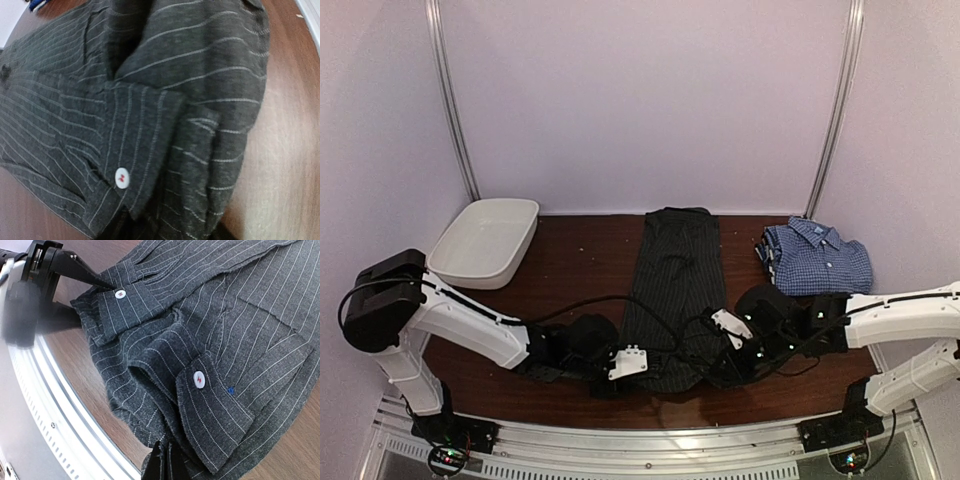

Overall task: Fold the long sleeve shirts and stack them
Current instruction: Move the rectangle-folded shirt to the center of the board, then pick up the rectangle-folded shirt from the center of the board.

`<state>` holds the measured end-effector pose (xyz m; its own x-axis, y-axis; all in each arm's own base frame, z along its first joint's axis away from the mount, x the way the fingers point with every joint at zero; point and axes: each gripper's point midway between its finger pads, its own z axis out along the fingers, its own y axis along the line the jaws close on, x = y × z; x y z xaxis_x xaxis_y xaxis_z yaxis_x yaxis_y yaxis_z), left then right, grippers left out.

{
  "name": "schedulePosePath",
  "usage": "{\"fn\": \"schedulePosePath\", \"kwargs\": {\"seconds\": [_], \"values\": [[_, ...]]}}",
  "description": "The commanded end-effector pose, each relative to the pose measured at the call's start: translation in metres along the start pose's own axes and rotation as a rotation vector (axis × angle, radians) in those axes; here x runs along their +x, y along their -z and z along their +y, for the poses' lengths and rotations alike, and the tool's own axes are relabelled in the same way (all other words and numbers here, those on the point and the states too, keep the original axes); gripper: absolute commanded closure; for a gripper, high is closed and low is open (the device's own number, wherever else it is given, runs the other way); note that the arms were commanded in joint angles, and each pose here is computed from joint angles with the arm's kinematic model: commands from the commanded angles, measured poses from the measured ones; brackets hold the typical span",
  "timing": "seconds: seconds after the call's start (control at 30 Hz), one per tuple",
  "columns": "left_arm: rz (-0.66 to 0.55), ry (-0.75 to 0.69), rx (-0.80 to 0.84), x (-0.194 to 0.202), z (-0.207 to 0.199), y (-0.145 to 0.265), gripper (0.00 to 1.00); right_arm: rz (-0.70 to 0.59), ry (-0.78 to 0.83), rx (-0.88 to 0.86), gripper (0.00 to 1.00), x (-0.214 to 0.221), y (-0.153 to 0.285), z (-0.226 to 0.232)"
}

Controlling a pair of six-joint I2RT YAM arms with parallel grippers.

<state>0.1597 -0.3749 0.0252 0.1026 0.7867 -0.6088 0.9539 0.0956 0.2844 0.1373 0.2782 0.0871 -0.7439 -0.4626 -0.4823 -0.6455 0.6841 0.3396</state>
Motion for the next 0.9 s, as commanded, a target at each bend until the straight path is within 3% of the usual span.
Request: {"fn": "schedulePosePath", "kwargs": {"seconds": [0.0,0.07,0.13,0.37,0.57,0.7,0.87], "values": [[0.050,0.006,-0.004,0.009,-0.001,-0.002,0.73,0.009,-0.023,-0.016,1.00,0.006,-0.006,-0.001],[0.034,0.046,0.029,0.005,-0.006,0.002,0.93,0.015,-0.029,-0.020,1.00,0.007,-0.007,-0.001],[0.013,0.090,0.077,-0.003,-0.013,0.007,1.00,0.023,-0.034,-0.038,1.00,0.011,-0.008,0.001],[0.030,0.154,0.261,-0.028,-0.067,0.031,1.00,0.025,-0.045,-0.167,1.00,0.029,-0.003,0.031],[-0.012,0.280,0.515,-0.053,-0.109,0.075,1.00,-0.007,-0.067,-0.288,1.00,0.039,0.021,0.053],[-0.088,0.281,0.572,-0.083,-0.099,0.101,1.00,-0.058,-0.031,-0.248,1.00,0.017,0.042,0.053],[-0.162,0.367,0.563,-0.086,-0.042,0.106,1.00,-0.020,-0.018,-0.131,1.00,-0.012,0.039,0.027]]}}
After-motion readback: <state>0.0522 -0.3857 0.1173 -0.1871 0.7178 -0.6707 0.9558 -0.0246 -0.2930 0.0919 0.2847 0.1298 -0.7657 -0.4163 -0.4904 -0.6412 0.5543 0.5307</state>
